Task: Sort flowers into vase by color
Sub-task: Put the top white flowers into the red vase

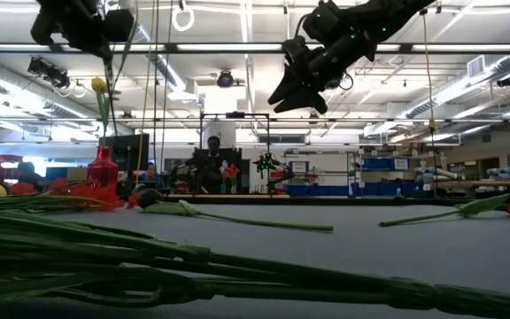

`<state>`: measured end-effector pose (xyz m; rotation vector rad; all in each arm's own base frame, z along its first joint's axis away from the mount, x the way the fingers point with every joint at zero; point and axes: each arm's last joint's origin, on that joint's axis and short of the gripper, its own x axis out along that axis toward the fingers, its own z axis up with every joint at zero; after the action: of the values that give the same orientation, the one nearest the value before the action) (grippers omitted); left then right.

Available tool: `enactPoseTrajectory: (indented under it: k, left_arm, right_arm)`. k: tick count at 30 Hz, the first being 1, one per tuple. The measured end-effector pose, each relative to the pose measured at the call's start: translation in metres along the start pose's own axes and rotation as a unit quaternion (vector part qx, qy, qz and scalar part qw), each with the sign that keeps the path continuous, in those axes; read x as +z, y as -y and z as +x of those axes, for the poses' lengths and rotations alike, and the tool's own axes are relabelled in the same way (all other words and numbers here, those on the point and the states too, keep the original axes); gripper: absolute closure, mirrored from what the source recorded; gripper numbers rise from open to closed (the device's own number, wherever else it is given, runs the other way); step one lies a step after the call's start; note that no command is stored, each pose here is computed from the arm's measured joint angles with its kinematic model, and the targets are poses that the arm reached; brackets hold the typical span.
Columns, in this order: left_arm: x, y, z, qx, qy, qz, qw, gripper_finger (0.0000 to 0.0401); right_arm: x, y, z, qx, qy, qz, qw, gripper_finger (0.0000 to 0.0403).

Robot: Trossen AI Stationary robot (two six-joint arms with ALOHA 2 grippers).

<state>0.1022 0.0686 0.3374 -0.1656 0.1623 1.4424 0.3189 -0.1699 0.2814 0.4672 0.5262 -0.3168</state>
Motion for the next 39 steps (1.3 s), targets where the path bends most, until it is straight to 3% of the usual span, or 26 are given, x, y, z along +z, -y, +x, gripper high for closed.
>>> enactPoseTrajectory:
  k: [13, 23, 33, 39]
  left_arm:
    - [0.002, -0.017, 0.019, 0.026, -0.033, 0.016, 0.999, 0.0394]
    - [0.001, -0.023, 0.025, 0.031, -0.053, -0.002, 0.998, 0.0393]
    - [-0.010, -0.012, 0.042, 0.048, -0.100, 0.020, 0.994, 0.0372]
    - [-0.014, -0.006, 0.051, 0.058, -0.115, -0.004, 0.992, 0.0341]
  right_arm:
    - [0.009, 0.021, -0.005, -0.032, 0.031, 0.019, 0.999, 0.0259]
    - [0.009, 0.023, -0.006, -0.035, 0.032, 0.024, 0.999, 0.0259]
    - [0.009, 0.024, -0.006, -0.044, 0.034, 0.023, 0.998, 0.0254]
    - [0.008, 0.024, -0.006, -0.045, 0.029, 0.025, 0.998, 0.0248]
